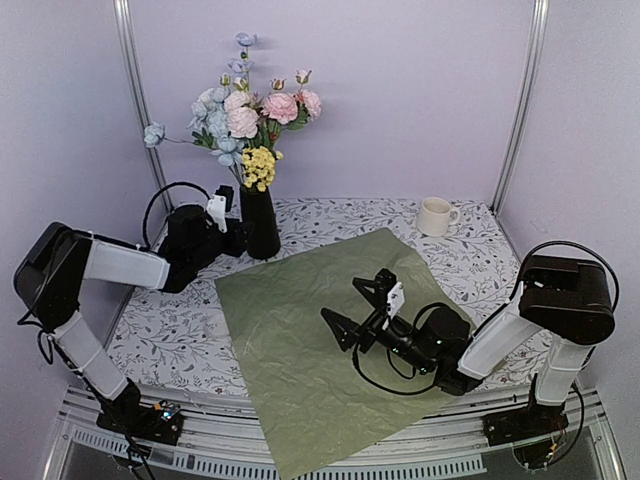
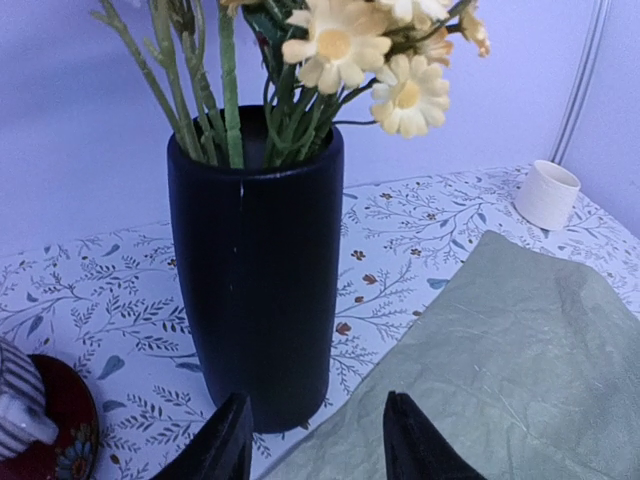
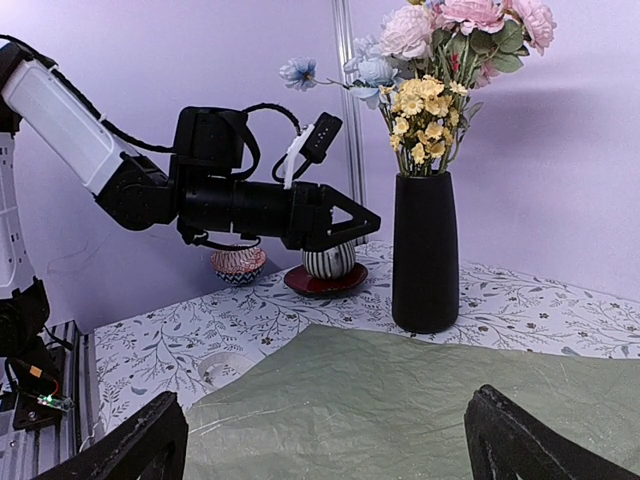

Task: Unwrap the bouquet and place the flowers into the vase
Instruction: Place the fake flower in the vase, then reset both arms

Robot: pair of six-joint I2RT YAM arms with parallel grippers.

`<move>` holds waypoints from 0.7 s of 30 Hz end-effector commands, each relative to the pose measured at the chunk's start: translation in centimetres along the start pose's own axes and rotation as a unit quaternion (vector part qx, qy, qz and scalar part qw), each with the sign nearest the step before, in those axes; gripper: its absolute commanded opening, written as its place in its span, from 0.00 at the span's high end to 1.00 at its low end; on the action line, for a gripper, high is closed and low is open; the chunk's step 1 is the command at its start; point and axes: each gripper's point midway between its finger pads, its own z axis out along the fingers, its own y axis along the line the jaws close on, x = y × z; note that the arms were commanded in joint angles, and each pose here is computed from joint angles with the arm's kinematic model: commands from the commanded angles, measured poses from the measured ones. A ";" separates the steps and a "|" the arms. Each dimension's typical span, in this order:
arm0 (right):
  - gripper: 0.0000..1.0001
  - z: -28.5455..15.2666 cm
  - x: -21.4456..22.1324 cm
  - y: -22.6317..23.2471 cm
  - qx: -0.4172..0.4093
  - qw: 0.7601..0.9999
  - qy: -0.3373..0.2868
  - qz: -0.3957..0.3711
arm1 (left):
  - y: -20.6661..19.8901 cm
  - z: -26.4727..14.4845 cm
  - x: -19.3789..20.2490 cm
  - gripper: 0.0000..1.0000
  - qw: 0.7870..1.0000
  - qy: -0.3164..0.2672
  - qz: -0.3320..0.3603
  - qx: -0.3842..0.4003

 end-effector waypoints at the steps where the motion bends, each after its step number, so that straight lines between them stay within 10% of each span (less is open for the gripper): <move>1: 0.01 -0.4 -1.4 -0.4 0.009 1.000 -0.022 0.004 | -0.3 -1.9 -0.9 0.51 0.999 -0.017 -0.024 0.015; 12: 0.01 -2.8 -3.7 -2.3 0.049 0.997 -0.053 -0.007 | 0.0 -8.1 -3.2 0.14 0.999 -0.045 -0.020 0.007; 21: 0.05 -5.0 -6.3 -7.8 0.106 0.994 -0.014 0.020 | 3.2 -13.4 -3.0 0.04 0.996 -0.057 -0.031 -0.066</move>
